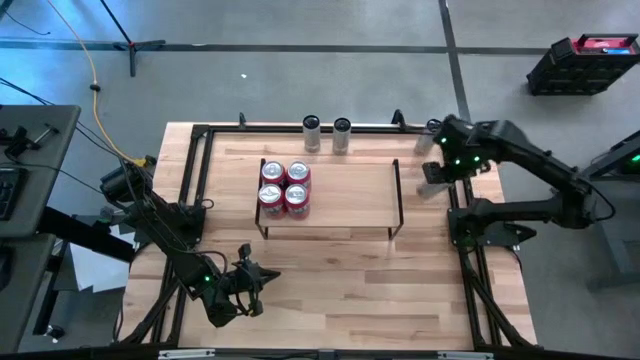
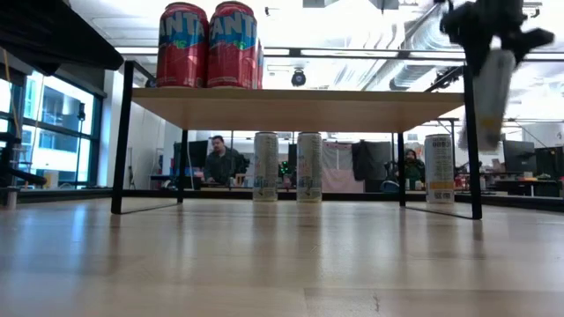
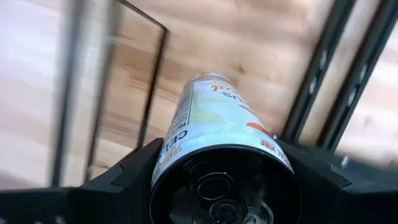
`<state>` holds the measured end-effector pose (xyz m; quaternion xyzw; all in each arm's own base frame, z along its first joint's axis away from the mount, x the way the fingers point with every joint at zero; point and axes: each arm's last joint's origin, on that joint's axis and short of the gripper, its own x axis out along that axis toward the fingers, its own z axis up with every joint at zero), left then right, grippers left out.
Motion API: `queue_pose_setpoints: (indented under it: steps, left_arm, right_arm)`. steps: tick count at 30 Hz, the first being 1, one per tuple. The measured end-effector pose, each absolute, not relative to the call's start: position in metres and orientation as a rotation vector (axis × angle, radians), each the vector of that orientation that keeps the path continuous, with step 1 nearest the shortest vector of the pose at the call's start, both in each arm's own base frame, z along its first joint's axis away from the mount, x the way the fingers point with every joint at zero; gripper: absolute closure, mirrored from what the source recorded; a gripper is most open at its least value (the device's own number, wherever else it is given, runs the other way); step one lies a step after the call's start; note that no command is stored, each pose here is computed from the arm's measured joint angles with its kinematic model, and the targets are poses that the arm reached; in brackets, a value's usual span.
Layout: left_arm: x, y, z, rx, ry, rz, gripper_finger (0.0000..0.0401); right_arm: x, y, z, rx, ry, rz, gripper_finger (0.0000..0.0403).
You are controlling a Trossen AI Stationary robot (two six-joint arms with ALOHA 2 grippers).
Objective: Place canned beverage on shelf
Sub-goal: Put the white yellow soda can on the shelf
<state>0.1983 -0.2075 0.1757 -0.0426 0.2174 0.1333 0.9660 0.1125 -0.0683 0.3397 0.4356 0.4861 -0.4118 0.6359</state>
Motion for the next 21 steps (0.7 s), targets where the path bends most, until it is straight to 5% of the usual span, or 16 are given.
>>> queue_pose_setpoints:
  steps: [14,21]
  left_arm:
    - [0.206,-0.203,0.177,-0.118,0.418,0.298,0.0401]
    - [0.21,-0.2,0.178,-0.131,0.412,0.312,0.0401]
  right_arm:
    - [0.101,-0.055,0.43,0.665,0.796,-0.874,0.0146]
    - [0.111,-0.045,0.455,0.535,0.637,-0.66,0.0147]
